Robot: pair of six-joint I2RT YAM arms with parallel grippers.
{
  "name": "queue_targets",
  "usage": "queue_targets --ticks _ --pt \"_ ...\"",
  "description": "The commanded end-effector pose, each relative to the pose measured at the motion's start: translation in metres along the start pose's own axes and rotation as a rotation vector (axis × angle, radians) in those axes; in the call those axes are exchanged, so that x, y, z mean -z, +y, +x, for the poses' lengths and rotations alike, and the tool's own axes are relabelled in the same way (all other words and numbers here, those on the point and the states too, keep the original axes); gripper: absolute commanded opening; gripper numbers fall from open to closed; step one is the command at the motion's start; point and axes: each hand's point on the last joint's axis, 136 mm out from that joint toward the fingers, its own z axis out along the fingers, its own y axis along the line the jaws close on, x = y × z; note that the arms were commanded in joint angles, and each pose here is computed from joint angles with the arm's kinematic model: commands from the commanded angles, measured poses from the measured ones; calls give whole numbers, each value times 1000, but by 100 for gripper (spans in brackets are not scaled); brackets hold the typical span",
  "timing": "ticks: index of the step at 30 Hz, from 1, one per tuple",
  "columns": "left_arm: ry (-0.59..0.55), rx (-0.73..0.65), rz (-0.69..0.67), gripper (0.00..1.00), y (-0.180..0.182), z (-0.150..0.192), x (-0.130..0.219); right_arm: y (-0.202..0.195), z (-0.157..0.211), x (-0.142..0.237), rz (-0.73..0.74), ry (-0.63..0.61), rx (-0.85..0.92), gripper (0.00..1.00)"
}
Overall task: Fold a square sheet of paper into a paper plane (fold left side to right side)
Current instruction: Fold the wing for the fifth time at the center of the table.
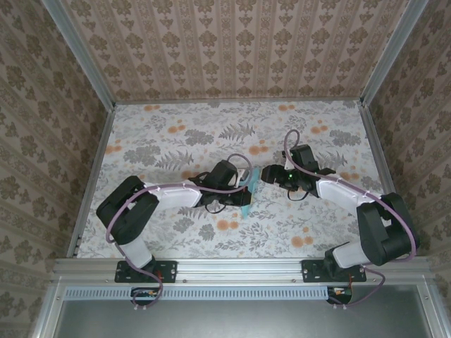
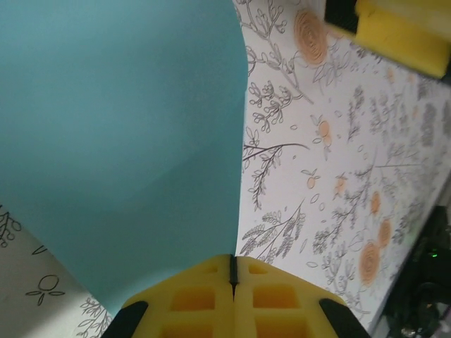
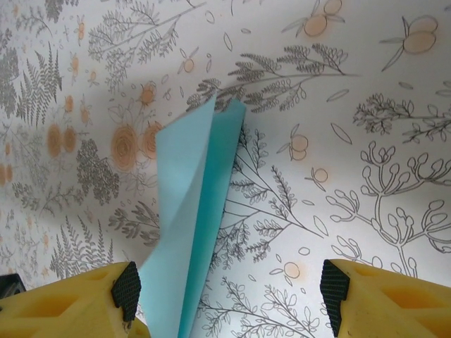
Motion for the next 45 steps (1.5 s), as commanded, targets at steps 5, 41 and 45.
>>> queue_targets --ticks 5,41,45 --pt "-63 108 162 0 -11 -15 4 7 12 -4 -89 -18 25 70" --pt "-180 334 340 0 32 -16 12 47 21 -54 -200 -8 55 65" --pt "-180 339 338 0 33 -15 12 46 15 -65 -196 -15 26 61"
